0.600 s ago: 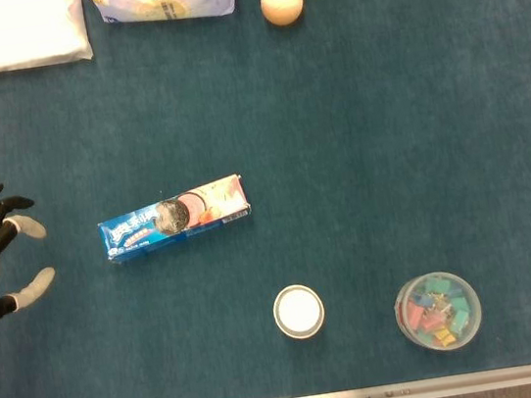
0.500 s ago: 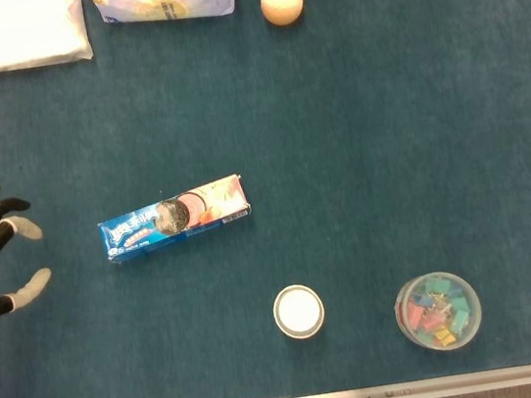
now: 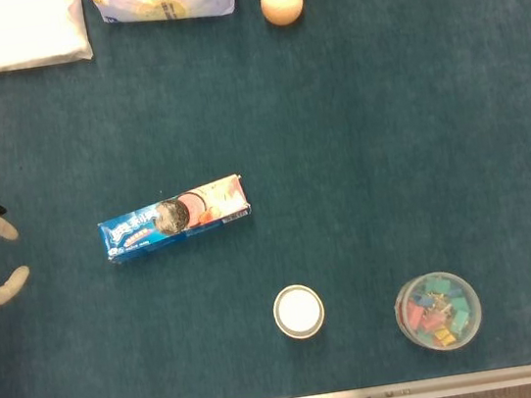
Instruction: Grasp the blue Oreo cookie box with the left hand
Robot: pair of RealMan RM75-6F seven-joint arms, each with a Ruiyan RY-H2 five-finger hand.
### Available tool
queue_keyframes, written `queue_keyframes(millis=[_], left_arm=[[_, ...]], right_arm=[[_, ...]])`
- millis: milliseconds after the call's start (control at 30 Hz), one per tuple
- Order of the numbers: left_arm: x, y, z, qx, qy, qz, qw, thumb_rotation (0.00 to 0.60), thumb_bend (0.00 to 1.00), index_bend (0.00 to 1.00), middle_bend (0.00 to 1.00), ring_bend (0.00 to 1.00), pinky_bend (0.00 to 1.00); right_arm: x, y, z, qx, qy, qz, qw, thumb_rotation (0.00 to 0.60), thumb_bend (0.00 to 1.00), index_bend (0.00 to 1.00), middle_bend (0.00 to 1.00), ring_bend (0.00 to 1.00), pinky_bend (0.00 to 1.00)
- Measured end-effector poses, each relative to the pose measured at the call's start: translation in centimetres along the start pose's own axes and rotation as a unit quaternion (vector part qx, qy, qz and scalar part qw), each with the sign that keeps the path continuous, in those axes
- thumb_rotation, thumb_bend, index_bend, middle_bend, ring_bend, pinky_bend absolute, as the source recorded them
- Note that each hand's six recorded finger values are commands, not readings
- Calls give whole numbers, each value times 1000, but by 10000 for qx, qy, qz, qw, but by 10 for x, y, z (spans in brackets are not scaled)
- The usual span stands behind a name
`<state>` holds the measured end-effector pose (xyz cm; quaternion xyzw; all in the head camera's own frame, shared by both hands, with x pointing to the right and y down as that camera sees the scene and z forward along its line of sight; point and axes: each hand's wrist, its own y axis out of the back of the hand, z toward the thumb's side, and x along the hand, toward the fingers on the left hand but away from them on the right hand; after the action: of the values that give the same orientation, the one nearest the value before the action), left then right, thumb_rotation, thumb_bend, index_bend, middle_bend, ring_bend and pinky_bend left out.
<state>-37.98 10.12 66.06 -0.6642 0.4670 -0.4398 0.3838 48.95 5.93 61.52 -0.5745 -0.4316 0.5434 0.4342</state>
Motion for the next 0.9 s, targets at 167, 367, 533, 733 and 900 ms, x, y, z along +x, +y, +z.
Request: queue_keyframes(millis=[167, 367, 533, 733, 900], left_arm=[[0, -1, 1, 38, -15, -27, 10000, 600, 167, 482, 343, 161, 228], [0, -1, 0, 100, -5, -26, 9999, 600, 166, 482, 343, 162, 229], [0, -1, 0, 89, -6, -14, 10000, 600, 166, 482, 344, 161, 229], [-1, -2, 0, 134, -11, -41, 9999, 600, 166, 482, 344, 161, 229], [-1, 0, 0, 135, -4, -15, 9999, 600, 167, 483, 345, 161, 230]], right_arm=[[2, 1, 1, -3, 5, 5, 10000, 600, 0, 564, 489, 297, 347], [3, 1, 2, 1, 19, -9, 10000, 600, 0, 563, 489, 297, 347], [3, 0, 3, 17, 33, 25, 10000, 600, 0, 564, 489, 297, 347], [3, 1, 3, -1, 30, 6, 10000, 600, 0, 564, 489, 297, 347], [2, -1, 3, 10, 33, 46, 10000, 600, 0, 564, 489, 297, 347]])
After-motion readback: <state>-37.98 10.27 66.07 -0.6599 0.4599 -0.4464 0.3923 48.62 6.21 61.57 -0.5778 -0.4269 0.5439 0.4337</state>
